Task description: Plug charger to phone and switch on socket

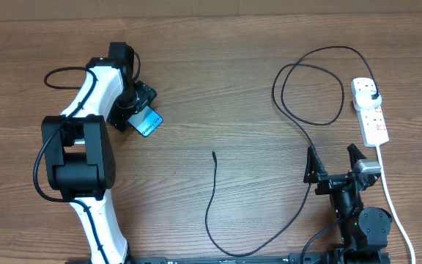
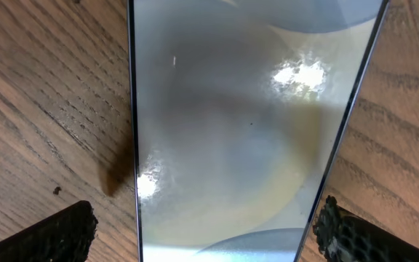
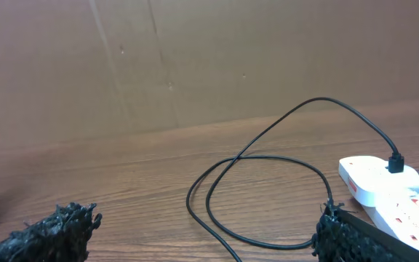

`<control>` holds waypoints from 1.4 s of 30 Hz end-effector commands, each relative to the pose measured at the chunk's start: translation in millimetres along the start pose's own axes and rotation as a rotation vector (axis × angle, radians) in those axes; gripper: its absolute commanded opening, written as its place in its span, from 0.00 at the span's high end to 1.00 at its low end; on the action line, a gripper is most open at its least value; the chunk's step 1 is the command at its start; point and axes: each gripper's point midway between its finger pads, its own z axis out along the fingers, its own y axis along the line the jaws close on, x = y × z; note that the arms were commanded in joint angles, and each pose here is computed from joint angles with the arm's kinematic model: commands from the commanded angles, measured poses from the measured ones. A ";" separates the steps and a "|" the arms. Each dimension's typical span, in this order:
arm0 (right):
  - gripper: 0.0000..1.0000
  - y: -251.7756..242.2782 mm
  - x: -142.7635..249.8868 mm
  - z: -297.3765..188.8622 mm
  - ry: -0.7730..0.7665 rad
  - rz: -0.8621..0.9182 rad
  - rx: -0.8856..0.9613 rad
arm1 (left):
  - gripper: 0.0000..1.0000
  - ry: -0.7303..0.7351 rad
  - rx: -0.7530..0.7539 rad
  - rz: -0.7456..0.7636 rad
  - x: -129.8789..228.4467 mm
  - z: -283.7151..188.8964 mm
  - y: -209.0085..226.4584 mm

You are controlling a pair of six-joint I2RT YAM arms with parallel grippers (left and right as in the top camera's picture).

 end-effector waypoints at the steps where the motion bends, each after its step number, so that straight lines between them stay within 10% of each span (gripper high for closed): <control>1: 0.00 -0.4 2.1 0.1 -0.003 -0.007 0.002 | 0.00 -0.017 -0.013 -0.004 -4.6 1.3 0.4; 42: 0.00 -0.4 2.1 0.1 -0.003 -0.007 0.002 | 0.00 -0.001 -0.065 -0.019 4.2 13.6 5.5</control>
